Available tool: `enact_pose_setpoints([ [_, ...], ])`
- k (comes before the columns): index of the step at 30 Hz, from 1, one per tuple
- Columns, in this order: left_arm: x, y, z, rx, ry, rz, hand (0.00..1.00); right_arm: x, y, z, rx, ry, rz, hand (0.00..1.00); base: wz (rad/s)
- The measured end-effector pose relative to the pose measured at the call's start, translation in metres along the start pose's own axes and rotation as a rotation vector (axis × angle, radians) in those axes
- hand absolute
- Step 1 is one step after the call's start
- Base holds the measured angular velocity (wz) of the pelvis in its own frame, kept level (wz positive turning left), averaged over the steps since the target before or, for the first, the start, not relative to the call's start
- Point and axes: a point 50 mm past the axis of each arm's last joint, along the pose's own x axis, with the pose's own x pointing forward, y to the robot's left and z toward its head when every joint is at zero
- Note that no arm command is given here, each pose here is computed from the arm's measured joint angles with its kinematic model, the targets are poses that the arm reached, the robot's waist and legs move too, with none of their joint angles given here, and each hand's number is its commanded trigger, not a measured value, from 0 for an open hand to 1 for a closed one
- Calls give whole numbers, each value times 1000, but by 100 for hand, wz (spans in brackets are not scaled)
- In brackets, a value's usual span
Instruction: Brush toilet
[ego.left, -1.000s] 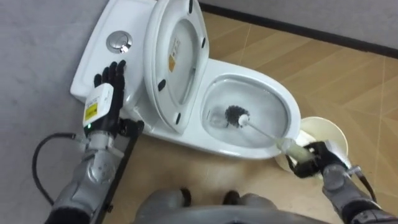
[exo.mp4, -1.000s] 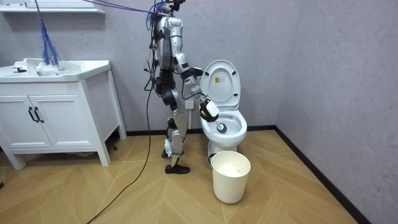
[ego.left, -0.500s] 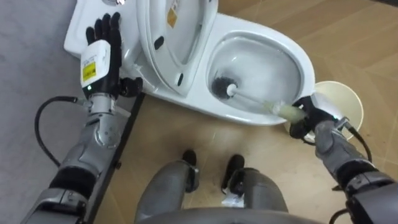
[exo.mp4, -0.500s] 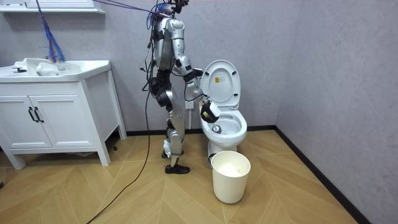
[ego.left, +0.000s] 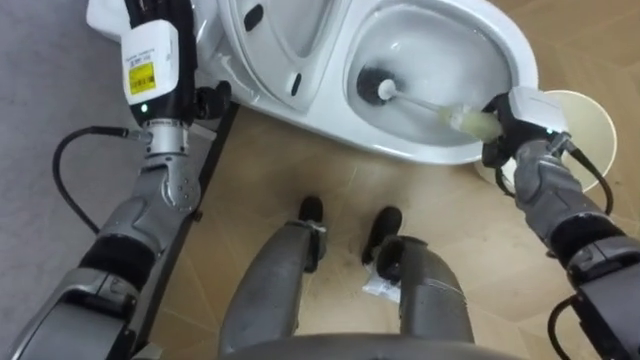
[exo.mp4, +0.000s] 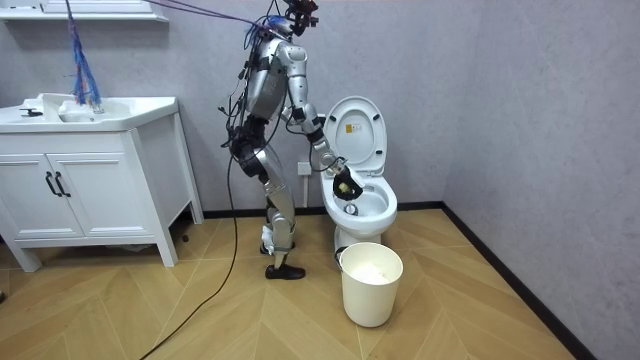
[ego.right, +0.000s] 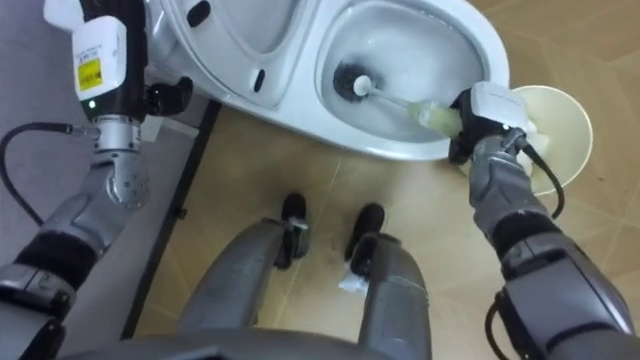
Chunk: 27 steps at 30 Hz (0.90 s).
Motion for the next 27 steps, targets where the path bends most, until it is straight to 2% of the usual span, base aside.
enact_pose_setpoints([
  [3, 5, 4, 5, -1, -27, 27, 0, 5, -12, -3, 12, 20, -37, 100, 0],
  [6, 6, 5, 5, 8, -26, 27, 0, 7, -15, -7, 114, 69, -43, 100, -2],
  [13, 11, 13, 8, -12, -31, 96, 0, 9, -21, -18, 582, 236, -77, 100, 1],
  [15, 11, 15, 8, -11, -29, 123, 0, 10, -26, -22, 662, 266, -101, 100, 11],
  [19, 12, 15, 8, -5, -17, 131, 0, 12, -34, -24, 709, 272, -139, 100, 9],
  [24, 13, 16, 5, 25, -6, 120, 0, 13, -36, -12, 635, 209, -139, 100, -10],
  [27, 12, 12, 2, 41, 13, 80, 0, 11, -26, 5, 523, 133, -114, 100, -6],
])
